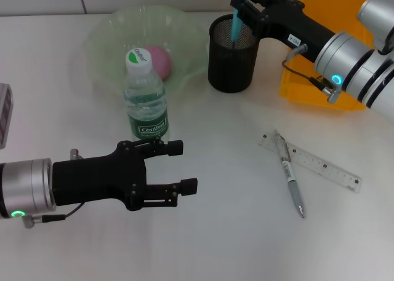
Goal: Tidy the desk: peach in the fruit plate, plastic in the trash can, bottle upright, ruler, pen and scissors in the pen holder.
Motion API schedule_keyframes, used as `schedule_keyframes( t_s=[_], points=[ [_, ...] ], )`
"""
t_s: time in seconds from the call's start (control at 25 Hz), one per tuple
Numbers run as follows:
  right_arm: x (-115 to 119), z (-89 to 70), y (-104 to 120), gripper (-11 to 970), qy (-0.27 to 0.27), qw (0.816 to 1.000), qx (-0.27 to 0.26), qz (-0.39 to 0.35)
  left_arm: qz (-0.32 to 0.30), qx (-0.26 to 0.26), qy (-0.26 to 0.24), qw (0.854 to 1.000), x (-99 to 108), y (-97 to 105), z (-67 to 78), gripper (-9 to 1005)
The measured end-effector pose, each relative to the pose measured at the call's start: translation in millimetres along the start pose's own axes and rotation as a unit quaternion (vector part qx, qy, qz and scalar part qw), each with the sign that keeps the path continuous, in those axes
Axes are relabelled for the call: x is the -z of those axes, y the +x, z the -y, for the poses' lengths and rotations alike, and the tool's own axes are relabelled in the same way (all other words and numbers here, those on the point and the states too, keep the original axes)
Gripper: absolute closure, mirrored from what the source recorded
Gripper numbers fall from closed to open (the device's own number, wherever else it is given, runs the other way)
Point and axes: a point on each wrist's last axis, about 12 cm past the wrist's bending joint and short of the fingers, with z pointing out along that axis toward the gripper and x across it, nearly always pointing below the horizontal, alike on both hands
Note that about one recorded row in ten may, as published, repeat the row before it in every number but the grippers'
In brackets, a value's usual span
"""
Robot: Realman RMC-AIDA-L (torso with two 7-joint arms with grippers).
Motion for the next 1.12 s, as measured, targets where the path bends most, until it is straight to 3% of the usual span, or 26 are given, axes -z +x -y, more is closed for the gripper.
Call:
schedule_keyframes(
  t_s=[0.08,0.2,0.4,0.56,0.72,0.84,0.88,0.92,1.04,1.08,1.12],
  points=[
    [0.6,0.2,0.4,734,0.001,1.000,0.000,0.000,0.000,0.000,0.000,1.000,0.0,0.0,0.1,150],
    [2.4,0.7,1.2,537,0.002,1.000,-0.001,0.001,0.001,0.001,0.000,1.000,0.0,0.2,0.2,150],
    [4.2,1.1,2.2,428,0.003,1.000,-0.003,0.001,0.003,0.005,0.003,1.000,-0.8,1.0,1.1,150],
    [8.5,-0.1,1.9,401,-0.005,1.000,-0.011,0.012,0.004,0.005,0.005,1.000,-0.8,1.3,2.1,150],
    [17.5,3.9,-10.8,373,-0.058,0.998,-0.019,0.012,0.008,0.006,0.006,1.000,-0.4,1.3,3.0,150],
    [27.6,13.2,-27.3,353,-0.112,0.992,-0.016,-0.059,0.009,0.006,0.008,1.000,0.2,1.1,3.4,150],
    [36.4,12.5,-41.9,346,-0.147,0.982,-0.012,-0.120,0.010,0.006,0.009,1.000,0.3,0.9,3.7,150],
    [36.4,12.5,-41.9,339,-0.147,0.982,-0.012,-0.120,0.010,0.006,0.009,1.000,0.3,0.9,3.7,150],
    [54.9,4.5,-74.7,319,-0.179,0.965,0.016,-0.192,0.011,0.006,0.011,1.000,0.4,0.8,4.2,150],
    [68.7,-3.6,-93.1,312,-0.187,0.951,0.036,-0.243,0.011,0.006,0.011,1.000,0.5,0.9,4.3,150],
    [68.7,-3.6,-93.1,305,-0.187,0.951,0.036,-0.243,0.011,0.007,0.011,1.000,0.5,1.0,4.3,150]
  ],
)
